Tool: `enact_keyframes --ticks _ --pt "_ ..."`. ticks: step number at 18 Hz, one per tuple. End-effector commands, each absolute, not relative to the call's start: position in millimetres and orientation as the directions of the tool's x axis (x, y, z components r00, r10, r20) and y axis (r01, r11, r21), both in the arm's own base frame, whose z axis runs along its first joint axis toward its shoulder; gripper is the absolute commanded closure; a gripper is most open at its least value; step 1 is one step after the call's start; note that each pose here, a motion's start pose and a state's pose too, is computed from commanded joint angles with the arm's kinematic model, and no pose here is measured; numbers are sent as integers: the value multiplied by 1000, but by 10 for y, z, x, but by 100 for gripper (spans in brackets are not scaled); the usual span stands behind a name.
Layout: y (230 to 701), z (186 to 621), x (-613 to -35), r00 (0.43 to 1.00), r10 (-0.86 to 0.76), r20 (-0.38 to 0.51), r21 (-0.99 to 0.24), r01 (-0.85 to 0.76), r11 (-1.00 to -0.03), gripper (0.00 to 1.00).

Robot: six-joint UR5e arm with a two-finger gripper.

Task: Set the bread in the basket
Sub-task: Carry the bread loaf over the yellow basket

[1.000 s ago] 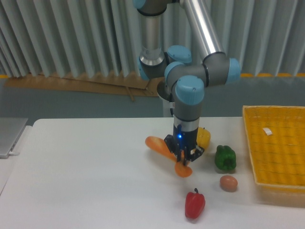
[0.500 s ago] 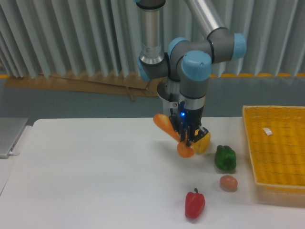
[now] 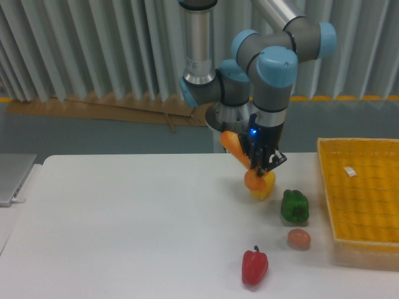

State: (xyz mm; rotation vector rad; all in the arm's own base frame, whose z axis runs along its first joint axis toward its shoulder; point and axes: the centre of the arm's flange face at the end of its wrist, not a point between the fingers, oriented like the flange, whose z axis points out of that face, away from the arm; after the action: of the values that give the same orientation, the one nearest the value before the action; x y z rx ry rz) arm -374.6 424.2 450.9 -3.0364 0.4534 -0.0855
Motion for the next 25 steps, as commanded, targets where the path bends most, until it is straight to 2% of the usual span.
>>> enact_keyframes --ticks 13,15,18,25 --pt "3525 4635 -4562 858 -513 -25 -73 -514 -855 76" --pt "3490 4589 -4634 824 -567 -19 -46 -567 -823 76" --pt "3490 4551 -4738 802 -596 -39 1 -597 -802 76" --pt "3241 4271 -5223 740 -671 -51 17 -671 -741 76"
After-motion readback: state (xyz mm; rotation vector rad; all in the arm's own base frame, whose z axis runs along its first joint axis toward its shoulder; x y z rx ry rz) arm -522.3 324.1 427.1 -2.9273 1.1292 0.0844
